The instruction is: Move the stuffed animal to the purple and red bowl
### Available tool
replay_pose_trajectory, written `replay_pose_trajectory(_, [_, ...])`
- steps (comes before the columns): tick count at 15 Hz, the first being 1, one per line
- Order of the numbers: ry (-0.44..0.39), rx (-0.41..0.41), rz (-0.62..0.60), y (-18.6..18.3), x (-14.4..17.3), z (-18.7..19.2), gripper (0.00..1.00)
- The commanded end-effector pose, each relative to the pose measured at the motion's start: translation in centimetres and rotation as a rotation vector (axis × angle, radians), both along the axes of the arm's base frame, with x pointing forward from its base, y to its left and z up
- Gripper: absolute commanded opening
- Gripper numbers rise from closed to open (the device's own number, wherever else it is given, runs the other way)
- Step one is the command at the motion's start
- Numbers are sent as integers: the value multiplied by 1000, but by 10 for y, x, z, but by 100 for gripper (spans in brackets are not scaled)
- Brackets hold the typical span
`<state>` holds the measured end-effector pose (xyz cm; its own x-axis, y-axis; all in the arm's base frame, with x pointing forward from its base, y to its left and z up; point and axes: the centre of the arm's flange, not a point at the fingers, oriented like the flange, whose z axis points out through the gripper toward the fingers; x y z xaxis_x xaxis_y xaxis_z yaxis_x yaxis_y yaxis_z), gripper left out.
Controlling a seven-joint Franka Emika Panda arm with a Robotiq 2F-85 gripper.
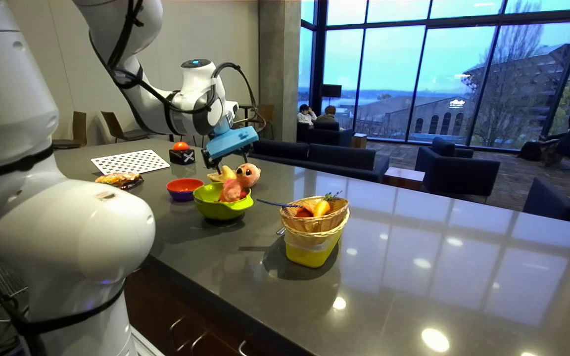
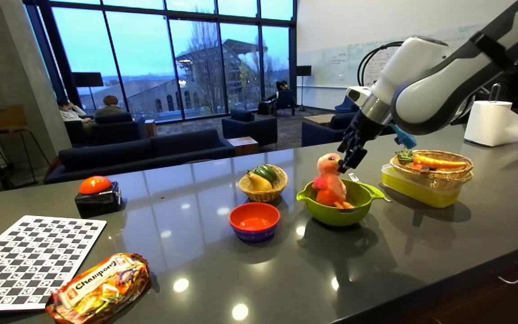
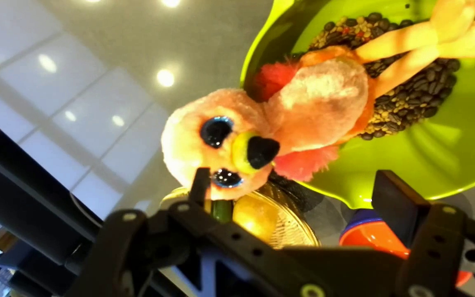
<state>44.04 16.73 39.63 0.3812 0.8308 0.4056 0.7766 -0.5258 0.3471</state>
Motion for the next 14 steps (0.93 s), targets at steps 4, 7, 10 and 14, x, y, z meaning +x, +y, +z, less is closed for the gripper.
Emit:
replay_pose_trajectory(4, [11,31,45,1,11,-16,100])
replay_pose_trajectory(7, [-19,31,53,-8,20,-17,100])
replay_pose_trajectory(10, [-47,39,37,-18,33,-20,100])
replay_pose_trajectory(14, [-59,54,27,-27,43,-22,100])
